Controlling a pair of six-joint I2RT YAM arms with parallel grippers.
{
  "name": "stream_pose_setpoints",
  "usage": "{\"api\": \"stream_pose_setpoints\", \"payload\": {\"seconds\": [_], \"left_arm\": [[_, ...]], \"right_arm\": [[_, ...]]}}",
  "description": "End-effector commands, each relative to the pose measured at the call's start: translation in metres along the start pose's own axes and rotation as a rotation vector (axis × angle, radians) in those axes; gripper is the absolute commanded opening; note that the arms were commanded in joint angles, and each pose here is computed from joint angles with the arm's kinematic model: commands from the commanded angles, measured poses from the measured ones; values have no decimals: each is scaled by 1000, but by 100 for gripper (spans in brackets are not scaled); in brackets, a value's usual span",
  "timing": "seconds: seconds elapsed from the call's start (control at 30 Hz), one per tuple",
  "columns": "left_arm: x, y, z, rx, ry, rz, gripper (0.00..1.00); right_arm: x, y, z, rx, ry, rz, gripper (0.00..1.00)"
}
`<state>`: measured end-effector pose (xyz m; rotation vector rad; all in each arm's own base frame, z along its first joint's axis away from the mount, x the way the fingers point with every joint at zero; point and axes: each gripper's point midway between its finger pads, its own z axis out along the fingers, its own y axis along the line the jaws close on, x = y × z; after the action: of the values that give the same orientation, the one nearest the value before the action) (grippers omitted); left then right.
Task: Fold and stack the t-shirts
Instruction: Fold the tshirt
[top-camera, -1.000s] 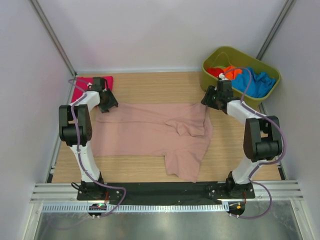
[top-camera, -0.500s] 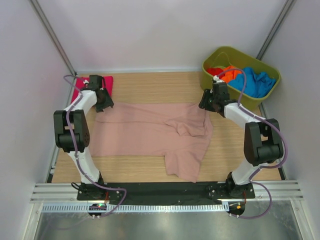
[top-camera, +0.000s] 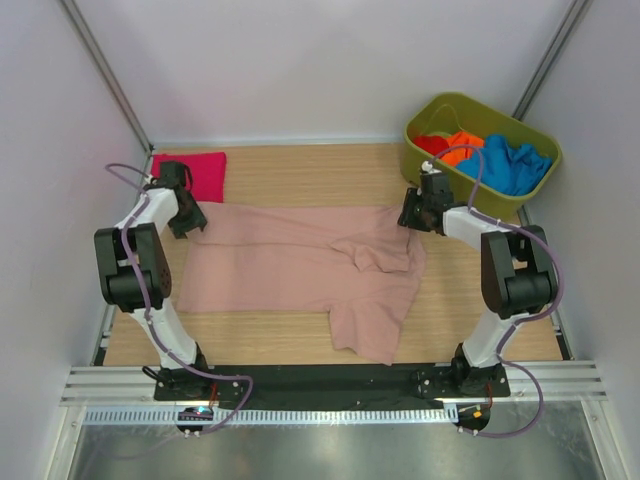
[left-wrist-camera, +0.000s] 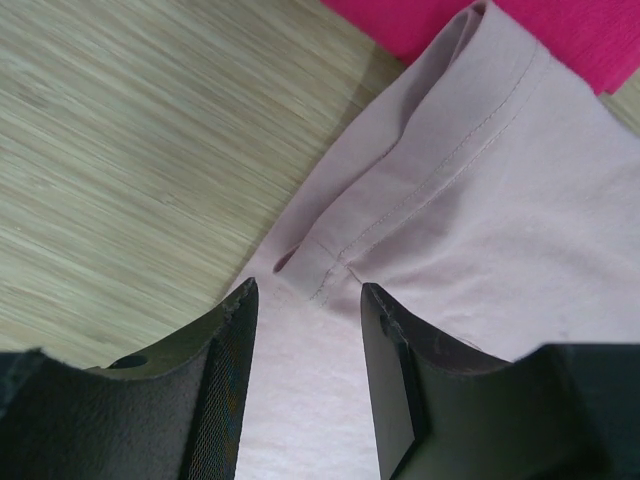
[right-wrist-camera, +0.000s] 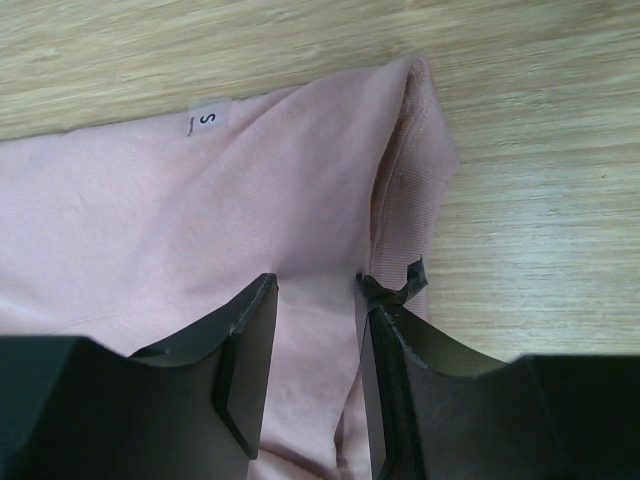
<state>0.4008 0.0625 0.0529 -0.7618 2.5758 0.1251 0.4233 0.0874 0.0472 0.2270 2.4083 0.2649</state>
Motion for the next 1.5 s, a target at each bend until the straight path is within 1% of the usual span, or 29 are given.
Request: {"api": "stream_pose_setpoints", "payload": {"seconds": [0.0, 0.2, 0.27, 0.4, 0.43, 0.5, 0.53, 0.57, 0.6, 0.83, 1.03, 1.17, 1.27, 1.33, 1.37, 1.4, 1.43, 1.47], "left_arm": [[-10, 2, -11, 0, -44, 0, 47], [0, 3, 3, -6, -6, -12, 46], [1, 3, 4, -12, -6, -13, 41], [1, 8, 7, -36, -8, -14, 19], [1, 9, 8, -41, -7, -14, 10], [4, 10, 12, -49, 8, -11, 1], [5, 11, 13, -49, 13, -8, 0], [6, 11, 14, -52, 18, -9, 0], [6, 12, 15, -58, 19, -11, 0], [10, 24, 15, -118, 12, -15, 0], [12, 35, 16, -172, 18, -24, 0], [13, 39, 16, -185, 21, -25, 0], [10, 39, 13, -185, 19, -28, 0], [3, 33, 6, -155, 9, -31, 0], [2, 28, 3, -130, 4, -33, 3], [-2, 27, -1, -119, -11, -49, 17], [-7, 25, -8, -100, -38, -66, 25], [-6, 25, -10, -92, -39, -76, 32]], "right_arm": [[-13, 2, 6, -8, -56, -17, 44], [-14, 2, 10, -8, -57, -17, 43], [-15, 2, 12, -7, -55, -18, 41], [-21, 4, 14, -6, -61, -16, 34], [-23, 4, 15, -6, -65, -18, 28], [-33, 1, 14, 22, -91, -15, 20], [-36, 2, 15, 25, -97, -15, 9], [-39, 3, 15, 26, -99, -17, 3], [-41, 4, 15, 24, -100, -15, 1], [-47, 1, 18, 47, -115, -3, 1], [-58, -2, 18, 76, -153, 12, 1], [-64, -10, 16, 128, -179, 25, 1], [-62, -8, 18, 113, -171, 27, 1], [-60, -5, 20, 98, -163, 25, 1], [-57, -4, 21, 84, -156, 28, 1], [-56, -2, 22, 77, -150, 29, 1], [-54, -1, 23, 72, -145, 29, 1], [-54, -1, 22, 69, -142, 31, 1]]}}
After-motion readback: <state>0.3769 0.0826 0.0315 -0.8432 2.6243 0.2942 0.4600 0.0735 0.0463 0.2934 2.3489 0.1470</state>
